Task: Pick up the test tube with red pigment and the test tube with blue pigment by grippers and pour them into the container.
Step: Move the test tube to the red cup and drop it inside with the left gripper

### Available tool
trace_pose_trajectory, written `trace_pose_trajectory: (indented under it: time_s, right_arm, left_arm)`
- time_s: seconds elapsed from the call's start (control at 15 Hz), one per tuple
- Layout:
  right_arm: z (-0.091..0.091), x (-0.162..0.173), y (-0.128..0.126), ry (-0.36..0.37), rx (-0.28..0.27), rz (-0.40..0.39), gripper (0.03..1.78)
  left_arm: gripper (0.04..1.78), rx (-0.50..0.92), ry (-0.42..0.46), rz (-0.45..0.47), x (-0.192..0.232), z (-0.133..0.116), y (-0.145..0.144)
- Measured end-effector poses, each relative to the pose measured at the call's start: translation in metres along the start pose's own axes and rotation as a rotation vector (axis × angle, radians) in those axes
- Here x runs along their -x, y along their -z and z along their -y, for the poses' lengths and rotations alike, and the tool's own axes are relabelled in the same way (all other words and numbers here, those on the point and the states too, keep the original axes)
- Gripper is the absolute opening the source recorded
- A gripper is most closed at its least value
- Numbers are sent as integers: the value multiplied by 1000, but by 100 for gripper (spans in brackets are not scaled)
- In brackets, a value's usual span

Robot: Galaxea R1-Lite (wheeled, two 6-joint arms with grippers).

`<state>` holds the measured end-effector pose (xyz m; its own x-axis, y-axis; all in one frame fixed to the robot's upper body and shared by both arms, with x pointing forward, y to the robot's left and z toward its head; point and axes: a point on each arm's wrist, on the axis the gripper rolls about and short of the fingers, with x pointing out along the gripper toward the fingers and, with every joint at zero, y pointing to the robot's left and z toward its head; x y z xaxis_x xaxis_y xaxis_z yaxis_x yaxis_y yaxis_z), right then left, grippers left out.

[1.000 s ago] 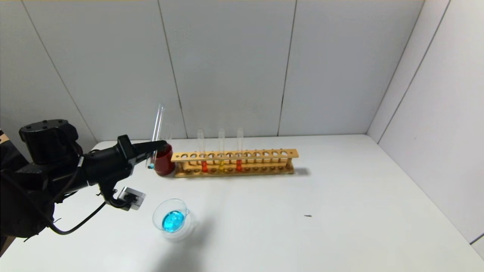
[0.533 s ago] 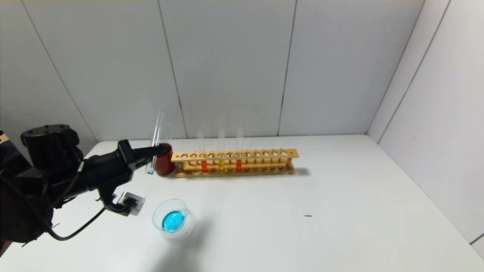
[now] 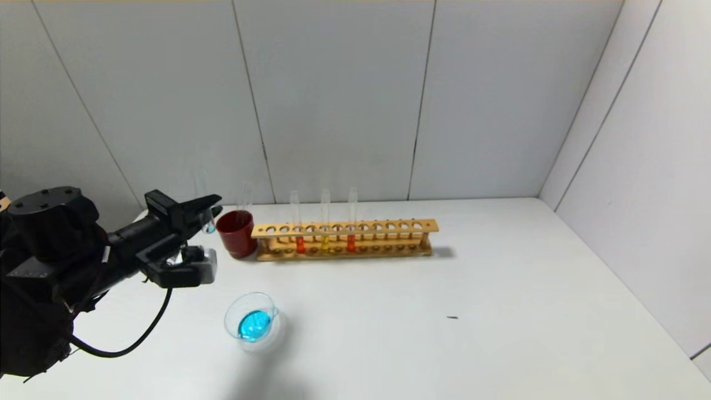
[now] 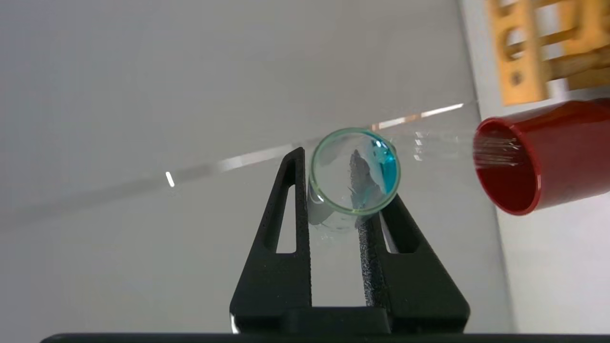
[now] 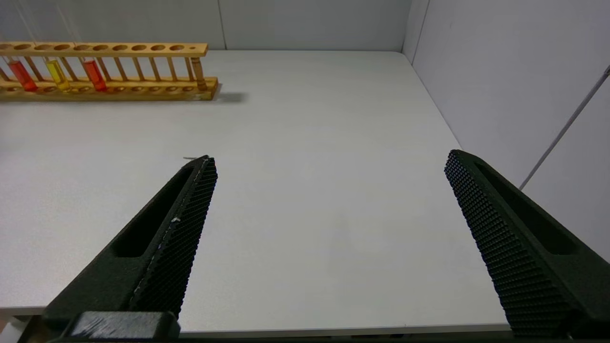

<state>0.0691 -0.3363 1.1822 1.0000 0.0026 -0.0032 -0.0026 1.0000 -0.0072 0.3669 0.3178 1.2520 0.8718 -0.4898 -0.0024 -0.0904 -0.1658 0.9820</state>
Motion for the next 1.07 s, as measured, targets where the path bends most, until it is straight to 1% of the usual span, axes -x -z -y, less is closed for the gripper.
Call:
trace_pose_trajectory:
  time_s: [0.2,0.4,0.47,0.53,0.6,0.67,0.8,0.87,1.07]
  right_arm:
    - [0,0,0,0,0,0,175]
    - [0,0,0,0,0,0,175]
    - [0,0,0,0,0,0,175]
    - [0,0,0,0,0,0,175]
    - [0,0,0,0,0,0,175]
    - [0,0,0,0,0,0,175]
    - [0,0,0,0,0,0,175]
    - [0,0,0,0,0,0,175]
    - [0,0,0,0,0,0,175]
  left_arm:
    - [33,271,-55,-184,-8,-10,-8]
    - [33,555,-173,-393,-24,-32,-10]
    - [33,645,-209,-445,-29,-39,-7]
    - [33,726,-234,-477,-33,-44,-5]
    - [33,825,-262,-492,-38,-50,-2]
    - [33,930,-270,-494,-42,-55,0]
    - [33,1125,-252,-508,-44,-65,3]
    - [33,1216,-225,-527,-43,-70,4]
    - [33,1435,-159,-588,-40,-83,11]
